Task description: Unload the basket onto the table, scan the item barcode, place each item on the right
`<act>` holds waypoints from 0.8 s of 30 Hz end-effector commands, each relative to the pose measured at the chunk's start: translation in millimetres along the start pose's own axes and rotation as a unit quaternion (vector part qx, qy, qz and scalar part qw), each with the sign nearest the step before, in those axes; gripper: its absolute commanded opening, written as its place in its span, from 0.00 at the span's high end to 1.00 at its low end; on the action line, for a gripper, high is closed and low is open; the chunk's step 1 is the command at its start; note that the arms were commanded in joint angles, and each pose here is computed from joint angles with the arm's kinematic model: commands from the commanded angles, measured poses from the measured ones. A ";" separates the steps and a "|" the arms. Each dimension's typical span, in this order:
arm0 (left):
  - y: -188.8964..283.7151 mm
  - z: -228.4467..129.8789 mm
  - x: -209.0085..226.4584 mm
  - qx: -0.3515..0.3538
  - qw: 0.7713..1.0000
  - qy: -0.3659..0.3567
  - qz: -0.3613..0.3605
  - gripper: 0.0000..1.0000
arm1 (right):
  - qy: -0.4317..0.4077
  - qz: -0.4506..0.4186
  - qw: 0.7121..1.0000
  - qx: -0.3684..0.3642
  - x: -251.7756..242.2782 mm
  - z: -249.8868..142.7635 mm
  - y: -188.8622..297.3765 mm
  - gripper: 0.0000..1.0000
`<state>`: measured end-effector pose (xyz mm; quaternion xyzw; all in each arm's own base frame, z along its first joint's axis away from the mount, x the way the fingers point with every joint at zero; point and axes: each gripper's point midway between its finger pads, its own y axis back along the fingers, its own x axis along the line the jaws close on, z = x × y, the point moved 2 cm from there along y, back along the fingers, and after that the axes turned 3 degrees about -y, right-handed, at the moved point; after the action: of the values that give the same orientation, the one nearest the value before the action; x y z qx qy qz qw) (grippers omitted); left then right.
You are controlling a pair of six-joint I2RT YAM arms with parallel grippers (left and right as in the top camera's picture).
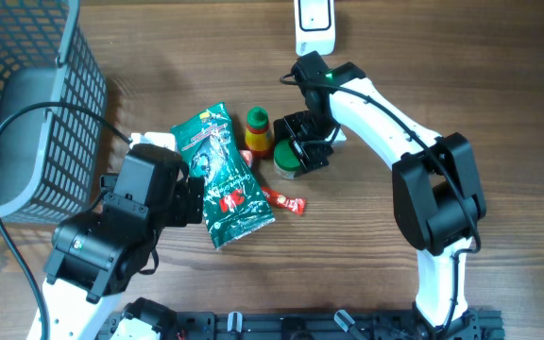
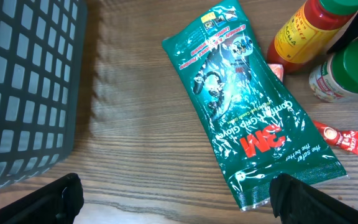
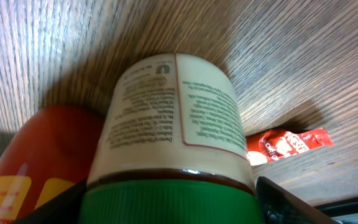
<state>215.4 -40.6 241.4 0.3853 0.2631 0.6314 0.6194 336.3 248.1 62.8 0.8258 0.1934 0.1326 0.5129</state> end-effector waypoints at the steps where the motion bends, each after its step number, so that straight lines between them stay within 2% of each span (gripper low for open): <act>1: 0.2 0.9 1.1 -0.003 1.000 -0.006 0.004 0.00 | -0.013 -0.026 0.998 -0.052 -8.9 14.5 -6.6 0.23; 4: 0.2 0.9 1.1 -0.003 1.000 -0.006 0.004 0.00 | 0.042 -0.030 0.997 -0.064 -9.5 19.7 -5.6 0.29; 7: 0.2 0.9 1.1 -0.003 1.000 -0.006 0.004 0.00 | 0.141 -0.036 0.987 -0.070 -9.1 28.4 -1.0 0.33; 9: 0.2 0.9 1.1 -0.003 1.000 -0.006 0.004 0.00 | 0.223 -0.047 0.971 -0.078 -11.1 36.4 4.2 0.33; 11: 0.2 0.9 1.1 -0.003 1.000 -0.006 0.004 0.00 | 0.321 -0.064 0.941 -0.085 -14.9 43.3 12.9 0.35; 14: 0.2 0.9 1.1 -0.003 1.000 -0.006 0.004 0.00 | 0.466 -0.097 0.871 -0.119 -17.6 60.6 31.2 0.34; 16: 0.2 0.9 1.1 -0.003 1.000 -0.006 0.004 0.00 | 0.564 -0.137 0.805 -0.118 -25.3 68.2 37.4 0.30; 17: 0.2 0.9 1.1 -0.003 1.000 -0.006 0.004 0.00 | 0.589 -0.147 0.787 -0.109 -28.9 67.3 37.4 0.27; 20: 0.2 0.9 1.1 -0.003 1.000 -0.006 0.004 0.00 | 0.601 -0.187 0.767 -0.126 -35.7 78.1 42.8 0.17; 22: 0.2 0.9 1.1 -0.003 1.000 -0.006 0.004 0.00 | 0.590 -0.249 0.752 -0.155 -47.8 94.1 53.8 0.00; 24: 0.2 0.9 1.1 -0.003 1.000 -0.006 0.004 0.00 | 0.576 -0.293 0.741 -0.181 -55.7 104.5 64.9 0.00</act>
<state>215.5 -40.5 241.4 0.3853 0.2631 0.6315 0.6193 332.6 144.2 61.8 0.4735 0.6062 0.4854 0.4156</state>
